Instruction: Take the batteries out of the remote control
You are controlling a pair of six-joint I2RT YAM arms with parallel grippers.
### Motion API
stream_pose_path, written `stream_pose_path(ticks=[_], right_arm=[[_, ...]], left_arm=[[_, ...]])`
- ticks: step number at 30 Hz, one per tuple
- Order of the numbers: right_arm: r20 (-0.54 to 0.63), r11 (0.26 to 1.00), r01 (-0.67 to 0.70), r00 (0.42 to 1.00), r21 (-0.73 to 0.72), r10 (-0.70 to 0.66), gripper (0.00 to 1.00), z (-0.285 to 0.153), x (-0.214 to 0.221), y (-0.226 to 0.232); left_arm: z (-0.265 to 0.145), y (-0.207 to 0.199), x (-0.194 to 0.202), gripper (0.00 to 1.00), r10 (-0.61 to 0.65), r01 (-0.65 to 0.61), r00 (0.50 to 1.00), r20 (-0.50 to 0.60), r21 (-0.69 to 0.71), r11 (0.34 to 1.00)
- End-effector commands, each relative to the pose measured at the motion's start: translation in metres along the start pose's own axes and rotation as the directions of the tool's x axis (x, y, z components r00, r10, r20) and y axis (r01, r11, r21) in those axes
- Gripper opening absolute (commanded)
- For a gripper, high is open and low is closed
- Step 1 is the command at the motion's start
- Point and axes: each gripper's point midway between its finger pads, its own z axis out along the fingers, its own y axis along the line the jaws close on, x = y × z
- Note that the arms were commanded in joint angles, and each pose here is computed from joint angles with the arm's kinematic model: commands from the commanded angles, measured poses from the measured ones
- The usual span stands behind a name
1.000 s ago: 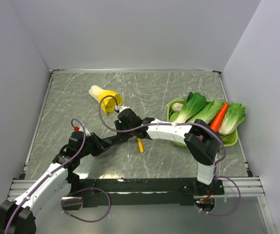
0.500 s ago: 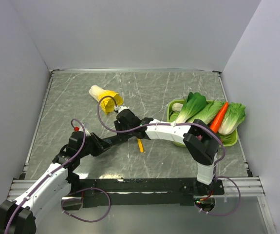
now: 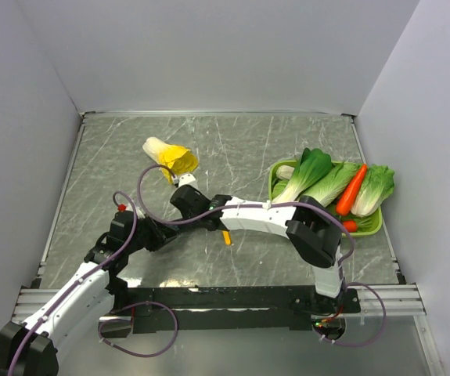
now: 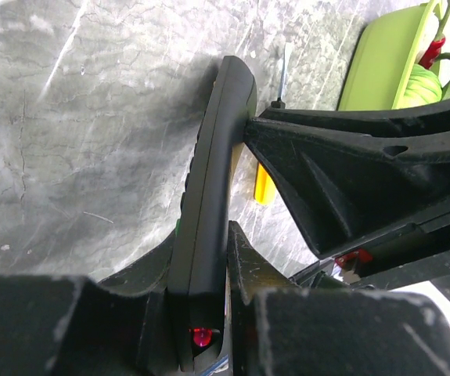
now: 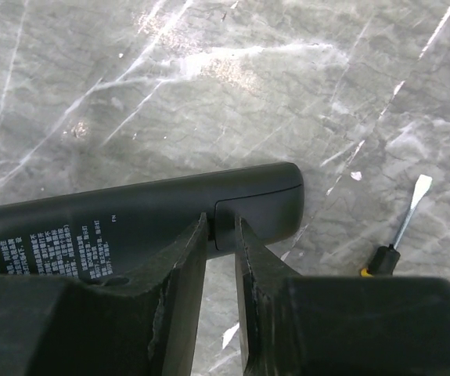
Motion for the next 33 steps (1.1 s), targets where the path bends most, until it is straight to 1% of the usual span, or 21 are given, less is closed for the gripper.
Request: stream_pose_path(ticks=[1, 7, 15, 21, 25, 26, 33], right_arm=[[-0.197, 0.99, 0.092, 0.978, 0.106, -0.07, 0.28, 0.017, 0.07, -0.015], [-0.186, 0.977, 0.125, 0.978, 0.172, -0.092, 0.26, 0.011, 0.065, -0.024], [-0.148, 0.963, 0.162, 0.98, 0.217, -0.132, 0.24, 0.004, 0.051, -0.024], [-0.09, 0.963, 0.187, 0.981, 0.193, -0.173, 0.23, -0.002, 0.033, -0.003], [-0.095, 0.957, 0.215, 0.975, 0.195, -0.199, 0.22, -0.002, 0.029, 0.007], [-0.08, 0.956, 0.212, 0.977, 0.205, -0.199, 0.23, -0.004, 0.022, 0.009], [-0.09, 0.943, 0.224, 0.974, 0.245, -0.208, 0.22, -0.006, 0.019, 0.002]], left_arm=[[-0.002, 0.016, 0.012, 0.01, 0.024, -0.026, 0.999, -0.046, -0.058, 0.998], [-0.002, 0.016, 0.011, 0.01, 0.023, -0.026, 0.999, -0.041, -0.064, 0.998], [-0.002, 0.019, 0.01, 0.01, 0.019, -0.022, 0.999, -0.037, -0.075, 0.997], [-0.002, 0.018, 0.009, 0.01, 0.022, -0.025, 0.999, -0.036, -0.076, 0.997], [-0.002, 0.019, 0.01, 0.01, 0.021, -0.024, 0.999, -0.037, -0.079, 0.997], [-0.002, 0.018, 0.009, 0.01, 0.023, -0.026, 0.999, -0.038, -0.078, 0.997], [-0.002, 0.019, 0.009, 0.01, 0.023, -0.026, 0.999, -0.036, -0.078, 0.997]])
